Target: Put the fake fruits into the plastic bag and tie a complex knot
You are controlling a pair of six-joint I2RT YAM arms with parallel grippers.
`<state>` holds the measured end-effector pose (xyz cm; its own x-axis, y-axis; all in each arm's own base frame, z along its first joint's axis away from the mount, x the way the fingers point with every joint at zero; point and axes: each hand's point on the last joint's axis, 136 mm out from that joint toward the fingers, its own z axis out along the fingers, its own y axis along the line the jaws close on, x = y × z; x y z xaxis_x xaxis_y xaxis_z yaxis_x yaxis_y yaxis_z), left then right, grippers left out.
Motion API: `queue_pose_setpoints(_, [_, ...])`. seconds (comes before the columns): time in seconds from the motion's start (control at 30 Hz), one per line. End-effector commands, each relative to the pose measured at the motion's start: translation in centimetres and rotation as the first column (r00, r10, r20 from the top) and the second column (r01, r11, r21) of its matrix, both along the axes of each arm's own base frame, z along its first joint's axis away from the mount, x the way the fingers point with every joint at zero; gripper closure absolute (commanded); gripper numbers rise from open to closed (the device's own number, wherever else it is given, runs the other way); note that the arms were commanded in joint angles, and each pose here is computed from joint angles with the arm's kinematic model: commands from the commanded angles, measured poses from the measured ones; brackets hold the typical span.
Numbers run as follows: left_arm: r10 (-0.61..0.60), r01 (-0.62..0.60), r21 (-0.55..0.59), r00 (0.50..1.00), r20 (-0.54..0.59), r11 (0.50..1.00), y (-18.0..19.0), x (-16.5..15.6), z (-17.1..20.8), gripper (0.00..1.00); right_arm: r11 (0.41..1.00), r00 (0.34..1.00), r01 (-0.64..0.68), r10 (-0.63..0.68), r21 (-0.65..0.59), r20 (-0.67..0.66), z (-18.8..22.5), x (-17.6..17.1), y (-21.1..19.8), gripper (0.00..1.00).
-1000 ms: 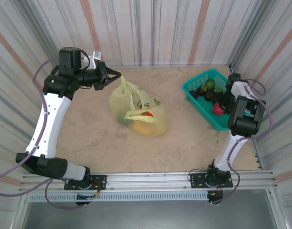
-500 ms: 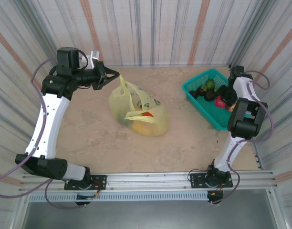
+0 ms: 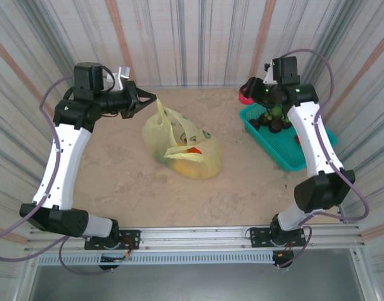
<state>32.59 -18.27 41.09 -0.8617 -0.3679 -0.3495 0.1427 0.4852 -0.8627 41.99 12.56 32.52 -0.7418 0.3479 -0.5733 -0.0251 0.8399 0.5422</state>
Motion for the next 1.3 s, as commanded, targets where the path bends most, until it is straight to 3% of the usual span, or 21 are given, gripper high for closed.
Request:
queue_pose_setpoints(0.0, [0.006, -0.006, 0.005, 0.999, 0.052, 1.000, 0.7, -1.2, 1.1, 1.00, 0.958, 0.974, -0.225, 0.219, 0.176, 0.050, 1.3, -2.2, 5.2, 0.37])
queue_pose_setpoints(0.2, [0.007, -0.007, 0.003, 0.999, 0.053, 1.000, 0.8, -1.5, 1.0, 1.00, 0.793, 0.853, -0.515, 0.511, 0.324, 0.106, 1.7, -6.3, 14.4, 0.38])
queue_pose_setpoints(0.3, [0.006, -0.006, 0.000, 0.999, 0.052, 1.000, 0.8, -1.6, 1.1, 1.00, 0.710, 0.770, -0.624, 0.629, 0.326, 0.105, 1.3, -8.7, 19.0, 0.39])
queue_pose_setpoints(0.4, [0.003, -0.003, -0.002, 0.998, 0.060, 1.000, 0.8, -1.8, 1.3, 1.00, 0.669, 0.723, -0.674, 0.684, 0.313, 0.096, 0.9, -10.5, 21.7, 0.39])
queue_pose_setpoints(0.53, [0.002, -0.001, -0.004, 0.998, 0.065, 1.000, 0.8, -2.1, 1.5, 1.00, 0.683, 0.727, -0.663, 0.685, 0.306, 0.046, -1.0, -10.9, 22.9, 0.40])
queue_pose_setpoints(0.77, [-0.006, 0.006, -0.006, 0.996, 0.091, 1.000, 0.8, -2.8, 1.9, 1.00, 0.773, 0.775, -0.604, 0.626, 0.195, -0.084, -6.9, -8.5, 23.2, 0.40])
queue_pose_setpoints(1.03, [-0.014, 0.015, -0.015, 0.995, 0.102, 1.000, 0.6, -3.0, 2.0, 1.00, 0.775, 0.761, -0.631, 0.627, 0.035, -0.166, -9.9, -7.8, 27.6, 0.39])
queue_pose_setpoints(1.17, [-0.013, 0.014, -0.015, 0.994, 0.105, 1.000, 0.6, -2.9, 2.3, 1.00, 0.790, 0.783, -0.610, 0.589, -0.061, -0.202, -10.9, -7.4, 28.2, 0.22])
queue_pose_setpoints(1.27, [-0.009, 0.010, -0.009, 0.995, 0.104, 1.000, 0.7, -2.7, 2.3, 1.00, 0.802, 0.802, -0.590, 0.571, -0.091, -0.176, -9.9, -7.1, 27.3, 0.18])
